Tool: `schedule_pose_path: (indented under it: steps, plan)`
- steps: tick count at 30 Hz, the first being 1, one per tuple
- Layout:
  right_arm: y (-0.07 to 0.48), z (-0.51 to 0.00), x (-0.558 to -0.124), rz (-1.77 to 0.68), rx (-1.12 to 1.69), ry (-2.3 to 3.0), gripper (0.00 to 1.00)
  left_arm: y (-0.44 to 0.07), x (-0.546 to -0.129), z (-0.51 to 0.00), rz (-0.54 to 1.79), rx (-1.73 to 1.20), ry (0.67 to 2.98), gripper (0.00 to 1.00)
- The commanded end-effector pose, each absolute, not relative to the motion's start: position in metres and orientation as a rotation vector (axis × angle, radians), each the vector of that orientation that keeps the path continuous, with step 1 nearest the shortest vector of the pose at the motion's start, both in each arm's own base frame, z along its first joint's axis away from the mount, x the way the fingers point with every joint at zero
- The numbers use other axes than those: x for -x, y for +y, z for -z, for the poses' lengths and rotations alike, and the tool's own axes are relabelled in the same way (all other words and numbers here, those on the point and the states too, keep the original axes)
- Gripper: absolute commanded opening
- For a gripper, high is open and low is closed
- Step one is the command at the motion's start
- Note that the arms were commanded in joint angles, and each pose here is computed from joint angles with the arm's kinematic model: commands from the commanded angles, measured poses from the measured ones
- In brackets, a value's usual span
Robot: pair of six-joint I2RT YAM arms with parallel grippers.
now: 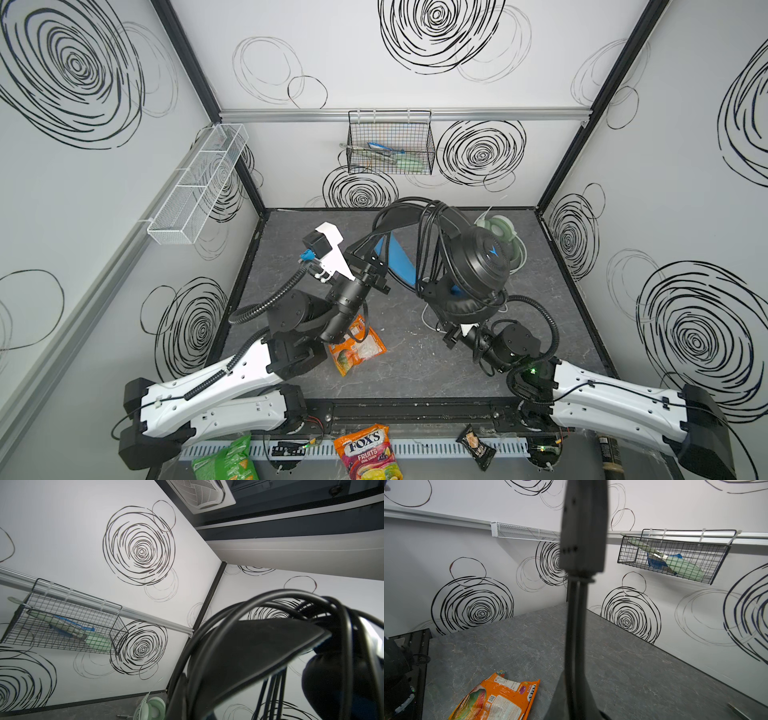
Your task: Wrap the headphones
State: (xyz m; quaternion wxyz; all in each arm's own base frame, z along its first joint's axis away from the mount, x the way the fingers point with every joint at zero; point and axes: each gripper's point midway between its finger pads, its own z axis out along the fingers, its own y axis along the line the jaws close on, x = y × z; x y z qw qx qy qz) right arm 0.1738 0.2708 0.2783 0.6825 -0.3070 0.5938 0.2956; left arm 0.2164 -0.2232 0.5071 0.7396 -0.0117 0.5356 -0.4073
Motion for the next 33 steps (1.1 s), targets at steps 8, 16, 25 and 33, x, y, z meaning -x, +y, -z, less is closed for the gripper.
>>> schedule_pose_path:
  steps: [8, 16, 25, 33]
  plan:
    - [0.286, -0.26, -0.162, -0.676, 0.72, 1.373, 0.05, -0.172, -0.257, -0.52, 0.719, 0.303, 1.098, 0.0]
    - [0.305, -0.252, -0.154, -0.647, 0.777, 1.398, 0.04, -0.168, -0.297, -0.48, 0.513, 0.332, 1.185, 0.0]
    - [0.33, -0.216, -0.152, -0.6, 0.837, 1.473, 0.01, -0.175, -0.3, -0.484, 0.675, 0.325, 1.182, 0.0]
    - [0.348, -0.206, -0.153, -0.552, 0.892, 1.488, 0.0, -0.171, -0.287, -0.495, 0.75, 0.329, 1.158, 0.0]
